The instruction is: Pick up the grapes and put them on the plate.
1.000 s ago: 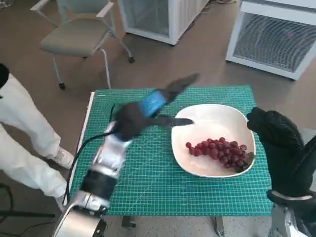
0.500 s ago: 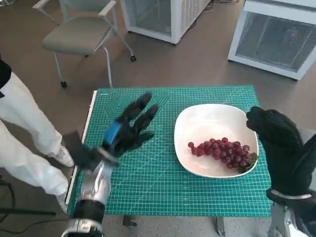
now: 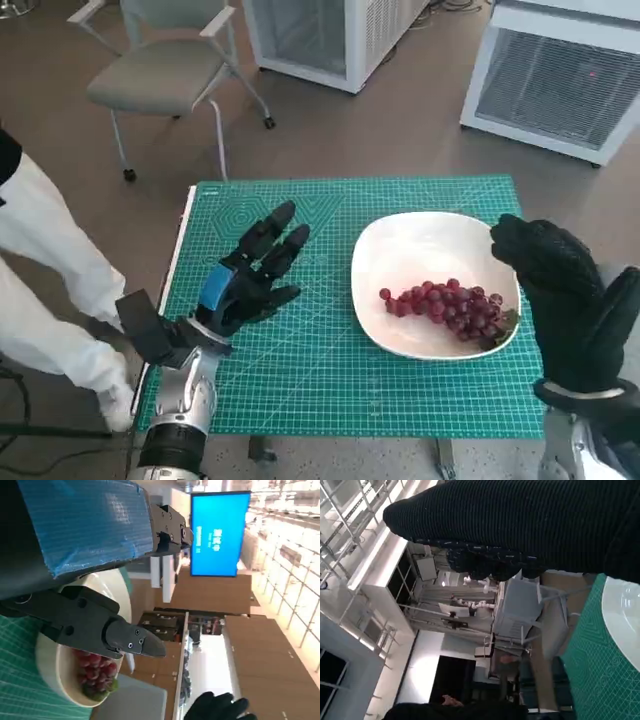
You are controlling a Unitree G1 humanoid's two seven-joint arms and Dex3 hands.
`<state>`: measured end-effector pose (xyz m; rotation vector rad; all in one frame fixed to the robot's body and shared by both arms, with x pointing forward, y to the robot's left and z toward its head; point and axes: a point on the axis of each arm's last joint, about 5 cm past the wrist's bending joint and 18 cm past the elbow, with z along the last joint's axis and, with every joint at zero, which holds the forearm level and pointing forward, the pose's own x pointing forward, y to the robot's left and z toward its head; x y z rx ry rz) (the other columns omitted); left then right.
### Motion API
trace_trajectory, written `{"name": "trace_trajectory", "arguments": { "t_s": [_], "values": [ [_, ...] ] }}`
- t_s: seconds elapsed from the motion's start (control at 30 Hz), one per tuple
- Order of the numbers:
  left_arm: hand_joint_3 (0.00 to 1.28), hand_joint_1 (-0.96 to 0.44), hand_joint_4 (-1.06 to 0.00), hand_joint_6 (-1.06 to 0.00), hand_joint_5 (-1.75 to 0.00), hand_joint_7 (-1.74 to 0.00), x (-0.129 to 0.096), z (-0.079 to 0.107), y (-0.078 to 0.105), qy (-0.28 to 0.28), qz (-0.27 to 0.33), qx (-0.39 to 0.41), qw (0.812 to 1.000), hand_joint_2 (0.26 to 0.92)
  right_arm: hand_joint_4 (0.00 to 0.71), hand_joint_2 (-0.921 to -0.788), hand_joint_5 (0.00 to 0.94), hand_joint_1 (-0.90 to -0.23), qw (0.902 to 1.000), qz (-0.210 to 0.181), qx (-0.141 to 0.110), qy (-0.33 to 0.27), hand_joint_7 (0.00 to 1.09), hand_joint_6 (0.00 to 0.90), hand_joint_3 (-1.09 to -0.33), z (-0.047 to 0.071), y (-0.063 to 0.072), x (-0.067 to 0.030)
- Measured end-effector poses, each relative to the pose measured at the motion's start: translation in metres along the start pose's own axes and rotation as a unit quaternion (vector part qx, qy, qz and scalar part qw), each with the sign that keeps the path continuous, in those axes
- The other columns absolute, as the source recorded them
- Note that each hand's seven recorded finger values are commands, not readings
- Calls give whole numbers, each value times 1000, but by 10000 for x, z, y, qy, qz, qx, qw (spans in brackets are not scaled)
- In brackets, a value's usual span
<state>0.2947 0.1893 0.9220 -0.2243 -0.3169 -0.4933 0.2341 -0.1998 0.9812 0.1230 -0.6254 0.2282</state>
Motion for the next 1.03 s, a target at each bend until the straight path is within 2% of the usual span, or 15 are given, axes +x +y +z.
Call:
{"name": "trace_trajectory", "arguments": {
  "t_s": [0.4, 1.03],
  "values": [
    [31, -466, -215, -273, -4, -7, -62, 19, -41, -24, 234, 57, 9997, 921, 429, -921, 691, -381, 9999, 119, -36, 58, 951, 196, -631, 6, -21, 27],
    [32, -465, -232, -277, -8, -5, -83, 25, -45, -48, 179, 69, 9998, 921, 429, -921, 696, -391, 9997, 183, 54, 129, 952, 189, -628, 4, -23, 43]
  ]
}}
